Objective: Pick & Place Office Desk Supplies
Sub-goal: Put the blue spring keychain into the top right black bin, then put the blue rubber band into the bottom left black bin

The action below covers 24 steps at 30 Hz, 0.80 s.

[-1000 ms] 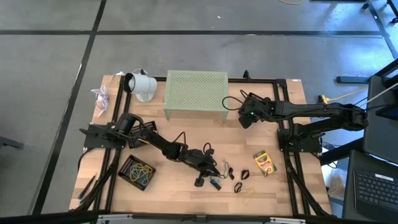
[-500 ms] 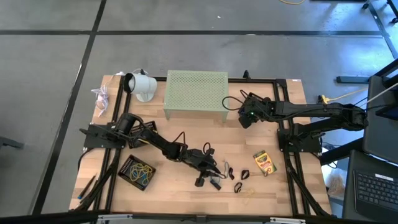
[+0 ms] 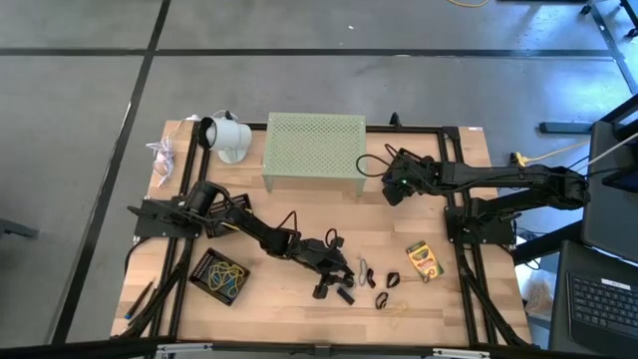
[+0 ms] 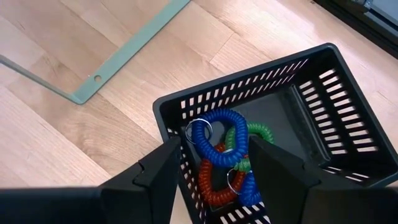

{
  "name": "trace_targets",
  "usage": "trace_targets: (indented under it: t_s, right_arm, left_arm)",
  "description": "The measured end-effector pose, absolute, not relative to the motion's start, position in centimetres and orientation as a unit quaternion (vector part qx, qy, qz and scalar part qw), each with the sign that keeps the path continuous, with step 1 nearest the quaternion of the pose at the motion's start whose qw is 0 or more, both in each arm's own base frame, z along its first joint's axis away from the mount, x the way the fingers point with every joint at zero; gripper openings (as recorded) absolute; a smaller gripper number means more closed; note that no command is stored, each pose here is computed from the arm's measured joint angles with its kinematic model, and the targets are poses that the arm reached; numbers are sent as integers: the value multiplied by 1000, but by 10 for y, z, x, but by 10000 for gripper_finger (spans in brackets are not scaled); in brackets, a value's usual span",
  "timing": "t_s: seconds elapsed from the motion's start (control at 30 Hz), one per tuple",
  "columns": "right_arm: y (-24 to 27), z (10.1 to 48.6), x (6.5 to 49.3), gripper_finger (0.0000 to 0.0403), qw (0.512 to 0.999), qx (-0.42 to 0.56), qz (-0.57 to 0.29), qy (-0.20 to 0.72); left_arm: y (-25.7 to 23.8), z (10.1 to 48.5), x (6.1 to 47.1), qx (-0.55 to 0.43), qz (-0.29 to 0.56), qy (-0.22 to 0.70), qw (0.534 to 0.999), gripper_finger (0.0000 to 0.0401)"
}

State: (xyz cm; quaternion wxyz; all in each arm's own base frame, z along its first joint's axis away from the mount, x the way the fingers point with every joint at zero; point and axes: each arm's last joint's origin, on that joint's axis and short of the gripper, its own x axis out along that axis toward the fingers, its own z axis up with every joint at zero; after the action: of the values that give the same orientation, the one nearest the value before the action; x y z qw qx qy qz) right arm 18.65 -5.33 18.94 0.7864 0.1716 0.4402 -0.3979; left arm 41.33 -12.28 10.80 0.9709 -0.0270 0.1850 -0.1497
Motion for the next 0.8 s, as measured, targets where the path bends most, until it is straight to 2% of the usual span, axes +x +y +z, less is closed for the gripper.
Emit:
trace_targets:
  t_s: [0.13, 0.3, 0.43, 0.6, 0.7, 0.8]
  right_arm:
    - [-53, 189, 186, 191, 786, 173, -399, 439]
    - [-53, 189, 186, 191, 786, 175, -400, 439]
    - [-53, 189, 186, 191, 786, 175, -400, 439]
    - [-53, 189, 186, 191, 786, 175, -400, 439]
    - [-53, 189, 186, 191, 786, 175, -400, 438]
    - [-53, 189, 186, 191, 786, 175, -400, 439]
  left_arm:
    - [-122, 108, 414, -14, -134, 180, 974, 88]
    - [-122, 109, 414, -12, -136, 174, 975, 14]
    - [-122, 111, 414, -10, -137, 167, 976, 3]
    - [-125, 109, 413, -20, -174, 179, 968, 9]
    - [-130, 101, 408, -26, -222, 225, 948, 31]
    - [-132, 93, 402, -25, -233, 276, 932, 62]
